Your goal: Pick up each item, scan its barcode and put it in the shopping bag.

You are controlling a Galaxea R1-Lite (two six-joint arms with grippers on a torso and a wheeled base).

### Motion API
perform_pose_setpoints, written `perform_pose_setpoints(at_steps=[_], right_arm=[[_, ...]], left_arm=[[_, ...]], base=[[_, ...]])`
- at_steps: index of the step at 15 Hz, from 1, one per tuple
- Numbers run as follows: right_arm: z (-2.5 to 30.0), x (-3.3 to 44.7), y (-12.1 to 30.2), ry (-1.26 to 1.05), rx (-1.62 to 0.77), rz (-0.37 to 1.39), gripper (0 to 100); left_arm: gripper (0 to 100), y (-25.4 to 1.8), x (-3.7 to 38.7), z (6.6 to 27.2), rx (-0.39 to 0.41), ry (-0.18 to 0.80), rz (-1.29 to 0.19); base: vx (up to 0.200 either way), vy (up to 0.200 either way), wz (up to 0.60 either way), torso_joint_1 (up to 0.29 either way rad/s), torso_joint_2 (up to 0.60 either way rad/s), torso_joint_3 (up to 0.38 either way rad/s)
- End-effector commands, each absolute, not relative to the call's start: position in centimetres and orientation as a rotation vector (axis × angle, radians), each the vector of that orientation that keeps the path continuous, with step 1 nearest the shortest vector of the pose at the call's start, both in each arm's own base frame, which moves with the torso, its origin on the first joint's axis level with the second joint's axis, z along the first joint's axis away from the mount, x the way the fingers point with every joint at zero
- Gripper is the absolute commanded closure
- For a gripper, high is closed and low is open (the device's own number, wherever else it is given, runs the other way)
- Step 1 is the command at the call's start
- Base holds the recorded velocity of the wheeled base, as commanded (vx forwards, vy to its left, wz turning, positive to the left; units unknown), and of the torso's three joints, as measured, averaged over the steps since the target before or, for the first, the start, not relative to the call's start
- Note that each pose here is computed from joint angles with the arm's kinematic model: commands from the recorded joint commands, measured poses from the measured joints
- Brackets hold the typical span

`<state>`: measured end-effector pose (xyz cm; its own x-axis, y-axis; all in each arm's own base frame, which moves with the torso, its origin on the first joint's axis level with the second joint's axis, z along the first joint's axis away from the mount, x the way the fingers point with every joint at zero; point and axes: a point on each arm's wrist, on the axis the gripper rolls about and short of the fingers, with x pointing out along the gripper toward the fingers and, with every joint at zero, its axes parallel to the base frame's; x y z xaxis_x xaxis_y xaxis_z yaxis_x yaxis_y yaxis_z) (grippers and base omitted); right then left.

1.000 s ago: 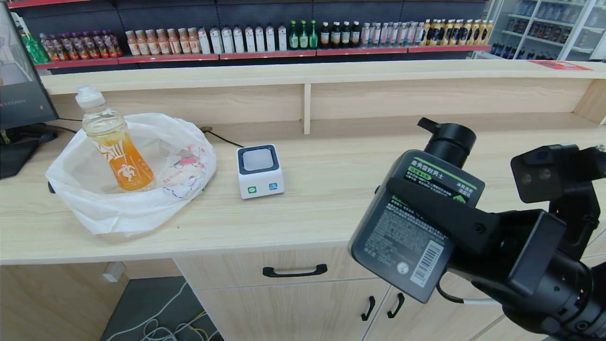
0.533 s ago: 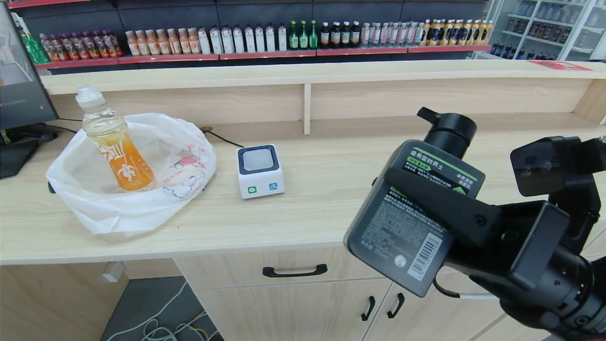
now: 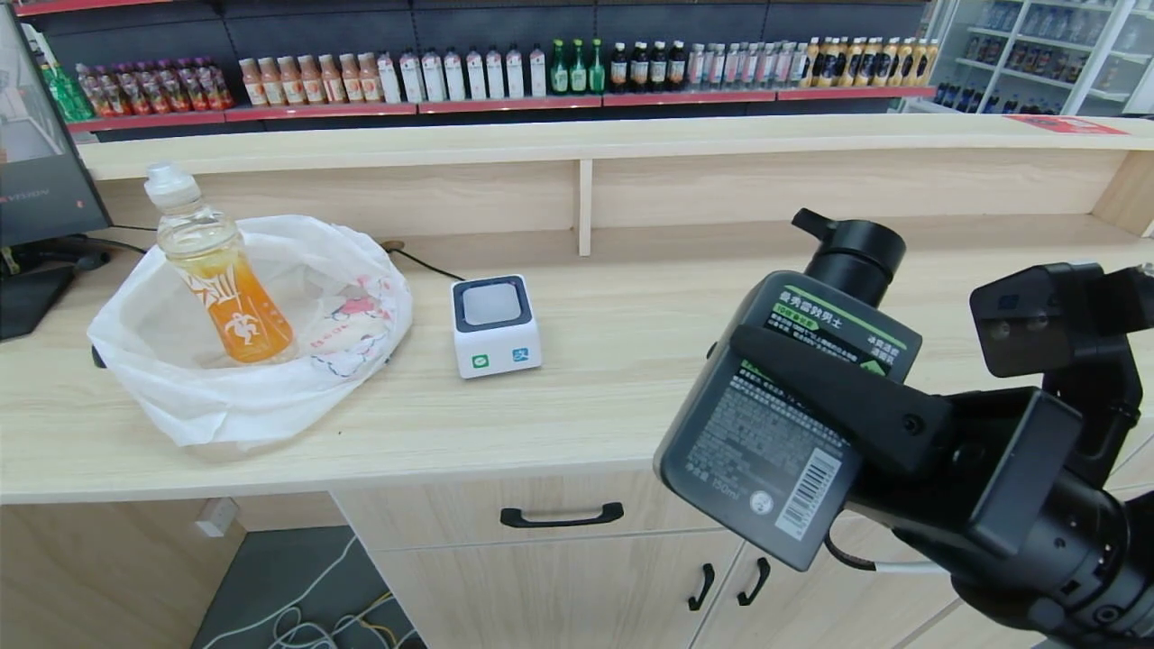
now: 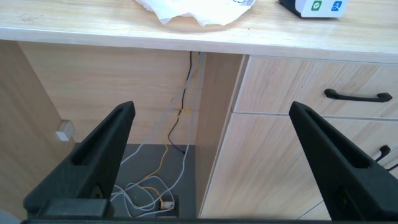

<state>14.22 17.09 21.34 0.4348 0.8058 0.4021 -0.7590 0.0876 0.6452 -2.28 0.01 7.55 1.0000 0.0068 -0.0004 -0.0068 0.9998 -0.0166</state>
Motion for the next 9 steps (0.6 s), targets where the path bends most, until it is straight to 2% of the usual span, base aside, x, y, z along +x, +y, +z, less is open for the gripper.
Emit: perform_pose_setpoints(at_steps=[1,5,9], right_arm=[[21.1,14.3,17.1,0.067,0.913,1.159,100],[20.5,14.6,17.4,0.050,0.839,1.145,100],[19.6,15.8,17.5,-0.027,0.657,1.085,100]], left_arm=[[0,0.0,-2.3,7.5,-0.017,0.000,0.008],[0,0.0,-2.3,7.5,-0.017,0.000,0.008],[0,0.0,-2.3,7.5,-0.017,0.000,0.008]], base=[[0.000,0.000,0.00,0.000,0.00,0.000],[0.000,0.000,0.00,0.000,0.00,0.000],[0.000,0.000,0.00,0.000,0.00,0.000]])
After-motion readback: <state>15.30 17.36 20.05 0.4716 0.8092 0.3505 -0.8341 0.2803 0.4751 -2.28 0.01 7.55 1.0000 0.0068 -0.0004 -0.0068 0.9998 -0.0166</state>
